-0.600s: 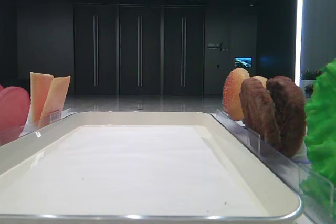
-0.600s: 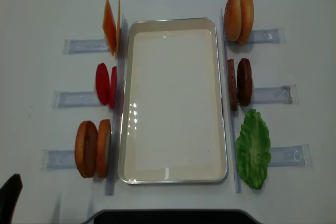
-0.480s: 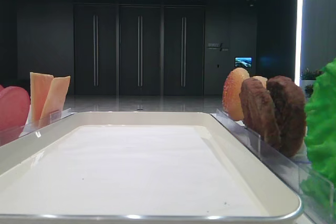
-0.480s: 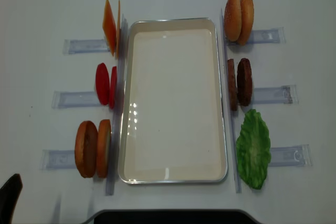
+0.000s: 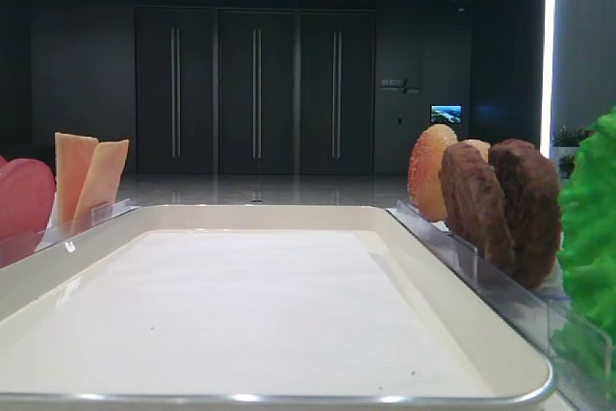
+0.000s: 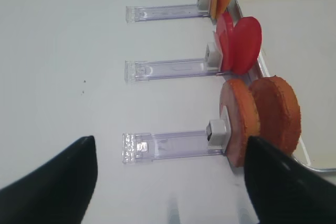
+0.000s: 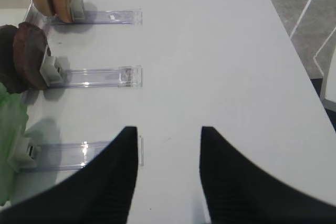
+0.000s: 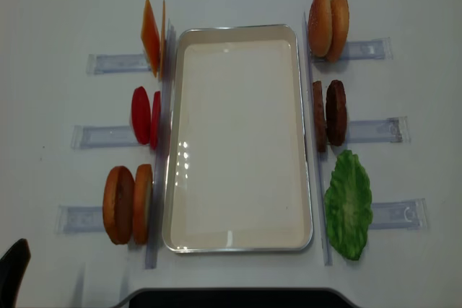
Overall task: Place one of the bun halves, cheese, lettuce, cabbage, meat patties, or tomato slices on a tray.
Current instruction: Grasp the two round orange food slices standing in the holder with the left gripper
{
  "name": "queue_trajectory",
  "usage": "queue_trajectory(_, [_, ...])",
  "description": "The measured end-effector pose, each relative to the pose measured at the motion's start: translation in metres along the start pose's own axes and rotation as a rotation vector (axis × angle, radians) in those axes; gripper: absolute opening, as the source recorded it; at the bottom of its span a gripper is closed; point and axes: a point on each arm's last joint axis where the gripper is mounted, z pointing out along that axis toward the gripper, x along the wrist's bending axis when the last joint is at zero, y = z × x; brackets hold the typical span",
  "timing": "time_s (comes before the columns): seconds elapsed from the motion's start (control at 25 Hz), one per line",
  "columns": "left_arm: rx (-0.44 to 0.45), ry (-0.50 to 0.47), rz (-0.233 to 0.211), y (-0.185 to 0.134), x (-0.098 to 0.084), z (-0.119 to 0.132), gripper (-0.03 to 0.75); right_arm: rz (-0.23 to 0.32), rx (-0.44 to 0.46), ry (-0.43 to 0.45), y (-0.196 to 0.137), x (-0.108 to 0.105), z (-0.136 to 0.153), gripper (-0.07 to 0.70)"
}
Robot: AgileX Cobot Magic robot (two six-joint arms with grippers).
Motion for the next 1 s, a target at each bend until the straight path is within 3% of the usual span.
queue_trajectory(0.6, [0.0,0.015,-0.004,0.0,0.001,0.0,0.631,0.0,0.0,0.0,0.0,0.0,0.0,0.275])
queue_trajectory(0.68, [0.024,0.048,-0.069,0.002,0.004,0.0,0.607,0.0,0.0,0.0,0.0,0.0,0.0,0.275])
queue_trajectory(0.8, [0.178,0.102,-0.102,0.018,0.009,0.015,0.575,0.0,0.0,0.0,0.0,0.0,0.0,0.275])
queue_trajectory(1.0, [0.515,0.072,-0.097,0.054,0.004,0.067,0.566,0.0,0.0,0.0,0.0,0.0,0.0,0.275])
